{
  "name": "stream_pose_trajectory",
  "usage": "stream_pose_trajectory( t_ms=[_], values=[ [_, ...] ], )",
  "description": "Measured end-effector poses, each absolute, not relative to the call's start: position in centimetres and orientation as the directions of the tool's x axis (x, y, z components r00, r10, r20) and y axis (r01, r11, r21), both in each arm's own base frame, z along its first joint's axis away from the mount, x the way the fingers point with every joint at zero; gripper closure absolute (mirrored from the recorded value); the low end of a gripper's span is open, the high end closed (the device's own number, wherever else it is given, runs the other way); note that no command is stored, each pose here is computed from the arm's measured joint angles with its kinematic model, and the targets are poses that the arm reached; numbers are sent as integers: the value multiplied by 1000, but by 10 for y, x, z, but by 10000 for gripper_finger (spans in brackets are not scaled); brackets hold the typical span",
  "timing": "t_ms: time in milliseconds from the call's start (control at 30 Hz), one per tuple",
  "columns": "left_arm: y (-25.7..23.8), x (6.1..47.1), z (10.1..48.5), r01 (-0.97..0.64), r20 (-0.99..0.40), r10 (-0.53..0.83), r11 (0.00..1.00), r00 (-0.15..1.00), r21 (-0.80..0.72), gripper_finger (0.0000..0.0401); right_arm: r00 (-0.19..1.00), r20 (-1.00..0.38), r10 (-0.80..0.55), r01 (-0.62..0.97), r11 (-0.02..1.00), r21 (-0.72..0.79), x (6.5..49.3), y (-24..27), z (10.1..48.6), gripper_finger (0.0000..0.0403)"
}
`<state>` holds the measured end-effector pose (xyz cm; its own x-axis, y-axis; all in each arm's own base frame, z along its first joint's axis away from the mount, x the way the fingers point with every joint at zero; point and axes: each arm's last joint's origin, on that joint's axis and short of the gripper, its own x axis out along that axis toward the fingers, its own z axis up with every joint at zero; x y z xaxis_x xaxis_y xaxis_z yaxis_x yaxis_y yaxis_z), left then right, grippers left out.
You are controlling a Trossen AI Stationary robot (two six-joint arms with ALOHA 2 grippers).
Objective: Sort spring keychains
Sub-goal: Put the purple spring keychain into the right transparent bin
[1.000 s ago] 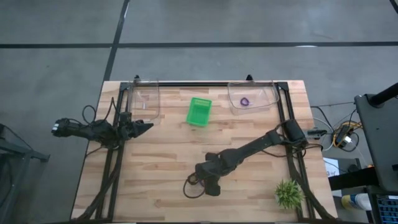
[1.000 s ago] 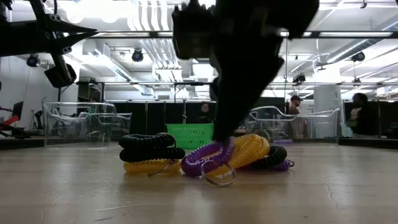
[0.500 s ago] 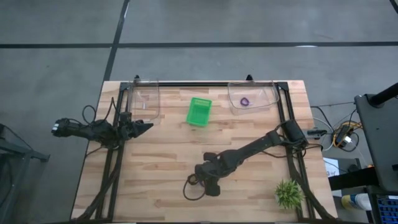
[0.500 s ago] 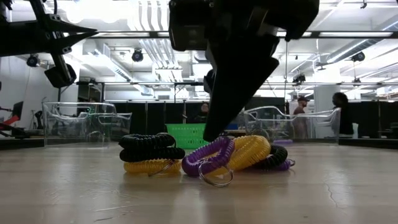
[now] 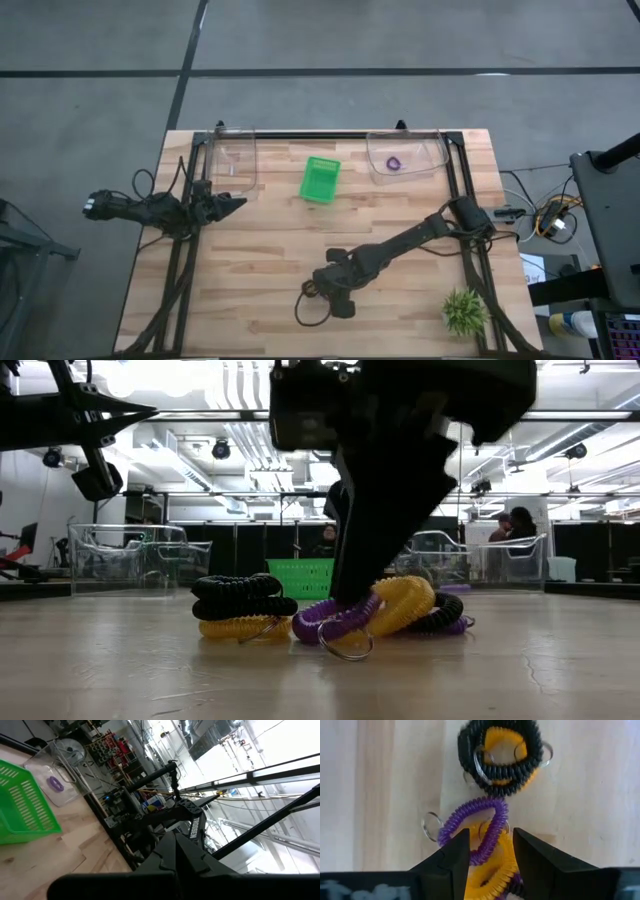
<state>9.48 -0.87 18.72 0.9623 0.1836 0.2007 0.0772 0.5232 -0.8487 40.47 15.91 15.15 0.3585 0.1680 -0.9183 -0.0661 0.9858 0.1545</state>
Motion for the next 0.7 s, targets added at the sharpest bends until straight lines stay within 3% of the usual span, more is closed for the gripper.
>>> stream_pose_trajectory(
  t_ms=[200, 467, 700],
  values=[
    [-9, 95, 187, 78, 200, 183, 518, 963, -852, 401, 342, -928, 151, -61, 988, 139, 403, 158, 150, 289],
    [-9, 95, 187, 79, 201, 183, 517, 962, -852, 401, 278, -955, 105, -46, 994, 96, 397, 155, 150, 382],
    [-9, 95, 187, 79, 201, 183, 518, 962, -852, 401, 282, -954, 98, -29, 995, 94, 398, 156, 160, 388]
  ],
)
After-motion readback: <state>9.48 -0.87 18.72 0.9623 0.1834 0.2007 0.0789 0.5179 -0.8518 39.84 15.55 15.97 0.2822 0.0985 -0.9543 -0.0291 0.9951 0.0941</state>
